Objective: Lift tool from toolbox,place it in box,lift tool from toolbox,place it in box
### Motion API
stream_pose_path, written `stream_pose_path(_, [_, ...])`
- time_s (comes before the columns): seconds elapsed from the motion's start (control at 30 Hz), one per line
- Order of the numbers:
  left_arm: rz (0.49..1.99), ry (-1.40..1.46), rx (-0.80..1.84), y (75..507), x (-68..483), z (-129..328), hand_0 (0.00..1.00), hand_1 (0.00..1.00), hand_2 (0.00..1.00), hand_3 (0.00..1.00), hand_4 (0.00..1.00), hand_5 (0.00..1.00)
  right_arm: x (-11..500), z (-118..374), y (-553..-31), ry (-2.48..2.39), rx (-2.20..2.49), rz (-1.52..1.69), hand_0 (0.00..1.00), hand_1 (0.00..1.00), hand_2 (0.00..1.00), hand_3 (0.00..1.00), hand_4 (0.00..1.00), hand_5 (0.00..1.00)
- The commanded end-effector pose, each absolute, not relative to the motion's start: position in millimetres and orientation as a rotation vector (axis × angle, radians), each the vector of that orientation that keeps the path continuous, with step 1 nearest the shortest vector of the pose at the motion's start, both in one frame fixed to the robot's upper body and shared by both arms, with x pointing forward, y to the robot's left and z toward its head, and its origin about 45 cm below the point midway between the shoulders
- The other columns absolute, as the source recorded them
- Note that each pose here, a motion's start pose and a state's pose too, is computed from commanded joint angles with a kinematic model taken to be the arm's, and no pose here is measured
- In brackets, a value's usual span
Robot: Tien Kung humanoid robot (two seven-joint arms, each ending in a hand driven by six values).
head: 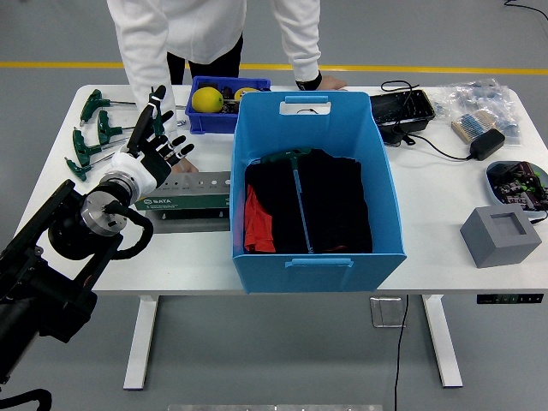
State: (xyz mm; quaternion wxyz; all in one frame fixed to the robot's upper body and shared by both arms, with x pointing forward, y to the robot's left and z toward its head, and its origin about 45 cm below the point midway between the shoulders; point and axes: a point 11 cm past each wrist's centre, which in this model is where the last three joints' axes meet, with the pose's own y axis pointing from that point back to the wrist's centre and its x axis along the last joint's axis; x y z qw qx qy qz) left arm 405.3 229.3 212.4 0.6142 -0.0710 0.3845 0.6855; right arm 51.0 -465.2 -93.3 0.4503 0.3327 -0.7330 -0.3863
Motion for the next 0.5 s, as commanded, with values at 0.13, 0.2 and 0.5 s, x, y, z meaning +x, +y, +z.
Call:
stream_pose_path(0.13, [1.579,0.879,-0.171,229.4,405.7,216.5,0.2,0.225,0.29,0.268,0.94,0.157,51.1,-93.3,-465.2,-1.811,0.823,-0.954,0.683,0.662,0.73,0.574,0.774,0.689])
stream_pose_path(0.2, [1.583,0.88,-0.18,229.9,405.9,218.6,0.2,0.225,0.29,0.268,0.94,0.157,51.0,-93.3,-465.3,-1.811,0.823,-0.955,0.683,0.662,0.73,0.574,0.774,0.689])
stream_pose_path(0.5, [1.582,0.9,-0.207,230.0,405.8,220.9,0.187,0.172,0.265,0.264,0.853,0.037,50.2,-93.5,-465.1,-1.81,0.822,-0.956,0.683,0.662,0.73,0.575,0.775,0.691])
